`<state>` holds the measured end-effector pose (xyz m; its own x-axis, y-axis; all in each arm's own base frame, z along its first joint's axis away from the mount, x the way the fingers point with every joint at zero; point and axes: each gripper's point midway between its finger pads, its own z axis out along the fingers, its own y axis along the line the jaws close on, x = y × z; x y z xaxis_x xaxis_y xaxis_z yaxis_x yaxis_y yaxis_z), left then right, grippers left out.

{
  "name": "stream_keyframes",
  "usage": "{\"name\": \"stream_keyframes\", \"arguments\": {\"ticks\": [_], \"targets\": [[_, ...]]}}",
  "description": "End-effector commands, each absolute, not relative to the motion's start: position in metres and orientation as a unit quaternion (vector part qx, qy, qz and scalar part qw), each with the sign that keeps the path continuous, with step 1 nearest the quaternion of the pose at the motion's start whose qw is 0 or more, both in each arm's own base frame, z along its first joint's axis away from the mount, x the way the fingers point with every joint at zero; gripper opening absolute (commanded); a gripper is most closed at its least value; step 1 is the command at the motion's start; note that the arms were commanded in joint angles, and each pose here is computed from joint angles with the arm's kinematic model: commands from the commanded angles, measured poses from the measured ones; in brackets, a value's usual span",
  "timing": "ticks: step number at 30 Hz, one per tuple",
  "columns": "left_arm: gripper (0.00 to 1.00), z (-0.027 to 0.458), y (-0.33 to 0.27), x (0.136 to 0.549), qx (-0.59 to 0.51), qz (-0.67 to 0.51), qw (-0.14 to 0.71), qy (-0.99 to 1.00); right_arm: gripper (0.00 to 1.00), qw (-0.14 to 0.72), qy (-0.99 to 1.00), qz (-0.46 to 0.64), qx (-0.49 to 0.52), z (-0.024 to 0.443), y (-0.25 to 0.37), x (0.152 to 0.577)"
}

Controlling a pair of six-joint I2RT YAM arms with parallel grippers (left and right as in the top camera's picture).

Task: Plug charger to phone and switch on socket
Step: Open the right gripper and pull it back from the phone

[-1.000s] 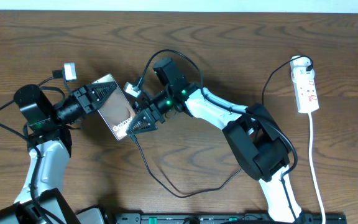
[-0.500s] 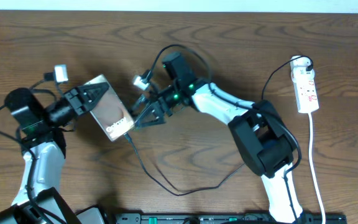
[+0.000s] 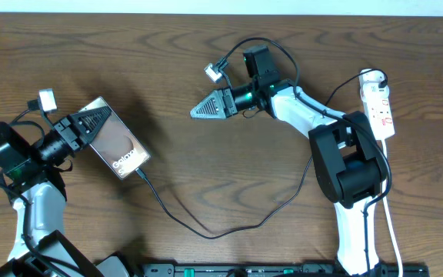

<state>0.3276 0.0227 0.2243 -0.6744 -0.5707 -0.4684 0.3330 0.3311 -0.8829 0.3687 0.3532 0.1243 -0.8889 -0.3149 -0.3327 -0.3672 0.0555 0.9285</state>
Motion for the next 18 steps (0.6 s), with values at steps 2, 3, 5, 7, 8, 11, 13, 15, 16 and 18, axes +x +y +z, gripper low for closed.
{"name": "stream_keyframes", "arguments": {"ticks": [2,3,5,7,8,11,13,15,16,18], "targets": [[0.07,0.23,0.02,0.323,-0.07,-0.582,0.389,0.711,0.99,0.046,0.831,0.526,-0.174,0.095,0.335,0.385],[0.08,0.23,0.02,0.323,-0.07,-0.582,0.389,0.711,0.99,0.047,0.857,0.486,-0.165,0.086,0.325,0.384],[0.07,0.23,0.02,0.323,-0.07,-0.582,0.389,0.711,0.99,0.046,0.896,0.414,-0.153,0.076,0.305,0.379],[0.07,0.229,0.02,0.324,-0.071,-0.581,0.39,0.711,0.99,0.043,0.922,0.358,-0.139,0.073,0.287,0.374],[0.07,0.229,0.021,0.324,-0.071,-0.581,0.39,0.711,0.99,0.043,0.935,0.327,-0.131,0.074,0.276,0.372],[0.07,0.229,0.02,0.324,-0.07,-0.581,0.389,0.711,0.99,0.053,0.956,0.263,-0.118,0.084,0.252,0.367],[0.08,0.229,0.019,0.324,-0.069,-0.581,0.389,0.711,0.99,0.065,0.961,0.243,-0.112,0.096,0.244,0.366],[0.07,0.227,0.02,0.325,-0.077,-0.58,0.389,0.712,0.99,0.079,0.961,0.24,-0.111,0.11,0.24,0.365],[0.07,0.224,0.021,0.326,-0.086,-0.579,0.387,0.713,0.99,0.087,0.96,0.241,-0.113,0.116,0.24,0.365],[0.08,0.216,0.023,0.328,-0.114,-0.576,0.379,0.715,0.99,0.105,0.959,0.241,-0.107,0.132,0.237,0.365]]}}
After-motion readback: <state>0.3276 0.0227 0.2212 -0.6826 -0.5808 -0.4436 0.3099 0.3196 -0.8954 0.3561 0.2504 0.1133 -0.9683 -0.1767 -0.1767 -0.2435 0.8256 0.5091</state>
